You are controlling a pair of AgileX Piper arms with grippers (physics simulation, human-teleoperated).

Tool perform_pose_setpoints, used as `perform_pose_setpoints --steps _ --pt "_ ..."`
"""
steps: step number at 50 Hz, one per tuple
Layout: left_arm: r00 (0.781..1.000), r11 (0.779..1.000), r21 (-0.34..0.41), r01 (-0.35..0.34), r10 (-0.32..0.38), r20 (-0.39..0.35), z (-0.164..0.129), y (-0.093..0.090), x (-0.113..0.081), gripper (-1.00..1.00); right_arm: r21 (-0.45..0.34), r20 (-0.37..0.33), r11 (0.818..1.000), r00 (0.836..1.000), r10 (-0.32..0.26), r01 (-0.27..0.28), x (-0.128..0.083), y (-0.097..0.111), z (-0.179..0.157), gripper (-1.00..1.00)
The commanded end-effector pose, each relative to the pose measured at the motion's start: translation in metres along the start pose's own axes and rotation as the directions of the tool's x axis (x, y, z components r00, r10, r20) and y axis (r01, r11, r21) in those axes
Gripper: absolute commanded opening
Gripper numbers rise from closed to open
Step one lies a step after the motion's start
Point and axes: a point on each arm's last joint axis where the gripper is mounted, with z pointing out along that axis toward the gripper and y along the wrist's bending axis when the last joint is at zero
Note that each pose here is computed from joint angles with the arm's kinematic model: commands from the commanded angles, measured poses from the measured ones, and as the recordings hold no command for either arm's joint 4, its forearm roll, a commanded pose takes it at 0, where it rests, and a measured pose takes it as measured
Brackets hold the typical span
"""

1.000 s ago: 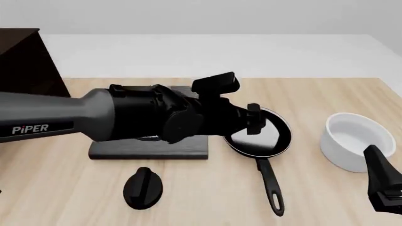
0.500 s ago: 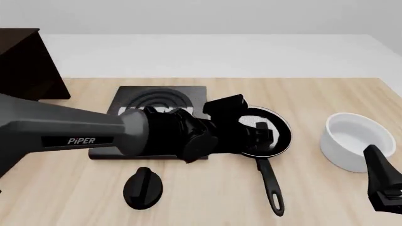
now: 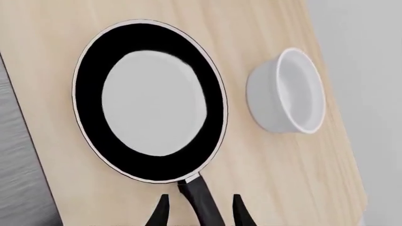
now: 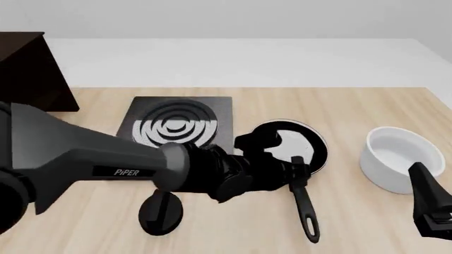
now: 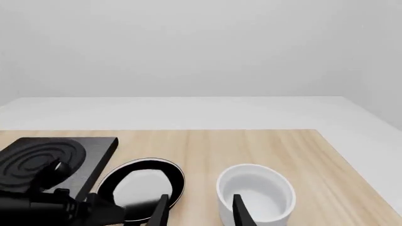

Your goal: Put the frying pan under the cabinet shelf.

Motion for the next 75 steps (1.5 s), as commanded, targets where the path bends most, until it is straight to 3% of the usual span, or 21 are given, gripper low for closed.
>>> perform_pose_setpoints --steps 1,8,20,32,49,50,64,75 --pt "0.999 1.0 0.01 0.029 -0.029 -0.015 0.01 0.005 0.017 1.0 0.0 0.0 1.0 1.0 0.0 0.0 0.0 0.0 0.0 1.0" --pt "0.999 0.999 0.001 0.044 -0.044 -0.023 0.02 0.013 0.025 1.0 0.0 0.0 1.0 1.0 -0.001 0.001 0.0 0.0 0.0 1.0" --pt "0.998 0.999 0.017 0.047 -0.046 -0.033 0.031 0.011 0.037 1.0 0.0 0.0 1.0 1.0 0.001 -0.001 0.0 0.0 0.0 1.0" --pt "0.996 0.997 0.039 0.061 -0.059 -0.069 0.045 0.008 0.065 1.0 0.0 0.0 1.0 1.0 0.0 0.0 0.0 0.0 0.0 1.0" --pt "0.992 0.992 0.066 0.105 -0.1 -0.082 0.057 0.01 0.087 1.0 0.0 0.0 1.0 1.0 0.0 0.0 0.0 0.0 0.0 1.0" --pt "0.991 0.991 0.069 0.115 -0.11 -0.079 0.058 0.011 0.087 -1.0 0.0 0.0 1.0 1.0 0.0 0.0 0.0 0.0 0.0 1.0" --pt "0.989 0.987 0.071 0.141 -0.137 -0.058 0.047 0.019 0.08 -1.0 0.0 0.0 1.0 1.0 0.0 0.0 0.0 0.0 0.0 1.0" --pt "0.97 0.964 0.106 0.242 -0.244 0.007 0.018 0.036 0.062 -1.0 0.0 0.0 1.0 1.0 0.0 0.0 0.0 0.0 0.0 1.0"
